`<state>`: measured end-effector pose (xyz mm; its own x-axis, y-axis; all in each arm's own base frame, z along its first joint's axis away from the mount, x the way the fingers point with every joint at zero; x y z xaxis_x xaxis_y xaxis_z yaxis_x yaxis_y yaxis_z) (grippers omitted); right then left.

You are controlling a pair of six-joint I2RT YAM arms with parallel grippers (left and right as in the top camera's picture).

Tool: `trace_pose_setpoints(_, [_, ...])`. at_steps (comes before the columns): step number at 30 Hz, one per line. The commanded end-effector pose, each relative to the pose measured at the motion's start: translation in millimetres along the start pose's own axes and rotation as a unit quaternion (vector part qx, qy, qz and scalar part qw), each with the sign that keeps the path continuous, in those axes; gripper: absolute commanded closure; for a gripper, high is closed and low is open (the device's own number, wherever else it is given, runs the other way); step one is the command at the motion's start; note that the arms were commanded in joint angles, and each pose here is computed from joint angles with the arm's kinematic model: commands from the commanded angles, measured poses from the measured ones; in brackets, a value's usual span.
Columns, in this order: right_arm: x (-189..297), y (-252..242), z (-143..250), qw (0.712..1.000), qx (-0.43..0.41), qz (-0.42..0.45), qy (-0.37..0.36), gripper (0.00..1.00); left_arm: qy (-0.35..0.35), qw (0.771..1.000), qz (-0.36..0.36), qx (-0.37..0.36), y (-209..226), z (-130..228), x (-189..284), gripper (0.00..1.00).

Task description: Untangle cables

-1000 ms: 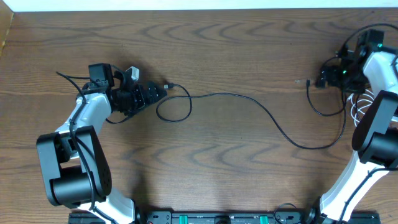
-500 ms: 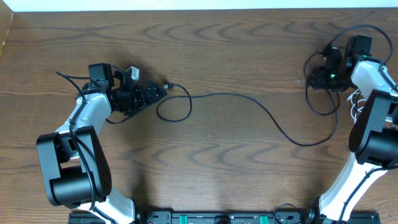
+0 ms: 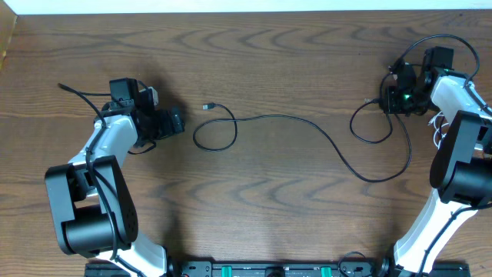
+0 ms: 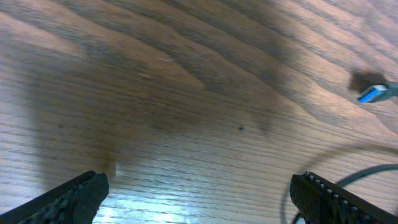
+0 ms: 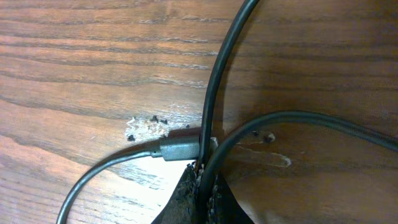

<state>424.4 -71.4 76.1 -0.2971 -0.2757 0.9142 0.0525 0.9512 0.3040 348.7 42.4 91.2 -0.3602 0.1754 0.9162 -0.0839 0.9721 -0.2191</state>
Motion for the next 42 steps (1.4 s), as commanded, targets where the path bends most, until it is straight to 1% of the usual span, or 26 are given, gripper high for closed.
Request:
trace_pose_setpoints(1, [-9.3,11.6,8.9,0.998,-0.001,-0.053,0.019,0.99,0.005,1.0,-0.03,-0.004,8.1,0.6,-2.5,0.02])
trace_pose_setpoints(5, [-11.3,29.8,8.2,0.995,0.009,-0.101,0.018,0.99,0.005,1.0,-0.03,-0.004,8.1,0.5,-2.5,0.02])
trace_pose_setpoints(9, [-15.8,47.0,8.7,0.993,0.027,-0.115,0.024,0.99,0.001,0.999,-0.017,0.028,5.3,-0.4,-2.7,0.01])
trace_pose_setpoints(11, [-18.5,55.7,9.6,0.992,0.036,-0.117,0.028,0.99,0.018,0.996,0.015,0.081,-1.2,4.6,-2.7,0.01])
trace_pose_setpoints(13, [-21.3,65.1,10.3,0.991,0.047,-0.12,0.031,0.99,0.035,0.987,0.064,0.141,-10.8,8.0,-1.7,0.01])
trace_pose_setpoints(15, [-24.4,75.9,11.8,0.99,0.058,-0.124,0.036,0.99,0.047,0.981,0.11,0.149,-20.5,9.7,-0.3,0.01])
trace_pose_setpoints(17, [-27.4,87.0,13.9,0.989,0.07,-0.127,0.042,0.99,0.053,0.98,0.121,0.147,-25.1,11.0,-0.3,0.01])
trace_pose_setpoints(18, [-29.1,92.9,15.2,0.988,0.074,-0.129,0.045,0.99,0.054,0.981,0.121,0.145,-26.8,11.2,-0.7,0.04])
trace_pose_setpoints(19, [-30.4,97.8,16.3,0.988,0.074,-0.13,0.048,0.99,0.055,0.981,0.122,0.142,-28.8,11.3,-1.2,0.18])
trace_pose_setpoints(20, [-32.2,104.5,17.8,0.987,0.075,-0.132,0.053,0.99,0.055,0.981,0.123,0.139,-31.4,11.2,-1.8,0.28])
trace_pose_setpoints(21, [-34.1,112.0,19.6,0.986,0.078,-0.134,0.057,0.99,0.055,0.981,0.124,0.139,-34.1,10.8,-2.4,0.36])
trace_pose_setpoints(22, [-35.7,118.4,21.2,0.986,0.081,-0.135,0.06,0.99,0.054,0.981,0.126,0.137,-37.7,10.2,-3.2,0.42])
trace_pose_setpoints(23, [-38.9,131.2,24.5,0.984,0.087,-0.139,0.067,0.99,0.055,0.982,0.125,0.133,-44.9,10.1,-4.9,0.51])
trace_pose_setpoints(27, [-48.3,172.2,38.0,0.98,0.102,-0.148,0.088,0.93,0.065,0.984,0.09,0.138,-61.5,14.3,-16.3,0.6])
trace_pose_setpoints(30, [-52.1,190.8,44.4,0.98,0.09,-0.151,0.098,0.92,0.075,0.983,0.09,0.14,-67.3,17.3,-26.2,0.62])
trace_pose_setpoints(31, [-53.4,197.3,46.6,0.98,0.083,-0.152,0.101,0.91,0.077,0.983,0.09,0.143,-67.9,18.0,-29.7,0.62])
trace_pose_setpoints(32, [-54.6,203.3,48.8,0.98,0.077,-0.152,0.104,0.87,0.081,0.982,0.089,0.148,-68.0,19.0,-34.1,0.63])
trace_pose_setpoints(34, [-57.2,217.1,53.3,0.98,0.068,-0.155,0.108,0.76,0.087,0.979,0.088,0.163,-67.2,20.7,-41.3,0.63])
trace_pose_setpoints(35, [-58.6,224.8,55.8,0.979,0.068,-0.157,0.109,0.74,0.089,0.978,0.091,0.165,-67.2,21.1,-43.9,0.63])
trace_pose_setpoints(37, [-60.7,237.4,59.6,0.978,0.069,-0.161,0.109,0.66,0.096,0.976,0.09,0.176,-66.2,23.2,-48.7,0.63])
trace_pose_setpoints(39, [-62.9,251.1,63.3,0.978,0.072,-0.167,0.107,0.63,0.101,0.974,0.093,0.179,-66.3,24.6,-51.2,0.64])
trace_pose_setpoints(42, [-65.7,270.0,67.8,0.977,0.076,-0.173,0.099,0.5,0.104,0.973,0.1,0.18,-67.6,25.0,-51.4,0.64])
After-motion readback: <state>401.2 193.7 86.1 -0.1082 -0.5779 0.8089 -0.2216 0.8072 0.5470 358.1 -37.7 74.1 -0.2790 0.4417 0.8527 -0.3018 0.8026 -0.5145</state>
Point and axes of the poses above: each gripper's point midway between its finger pads, its own x axis back along the fingers, its own y axis along the line the jaws close on, z = x × y, the point moved 8 cm from there along x, back along the fingers, and after that the axes turned 9 degrees about -x, right-handed, at the moved point
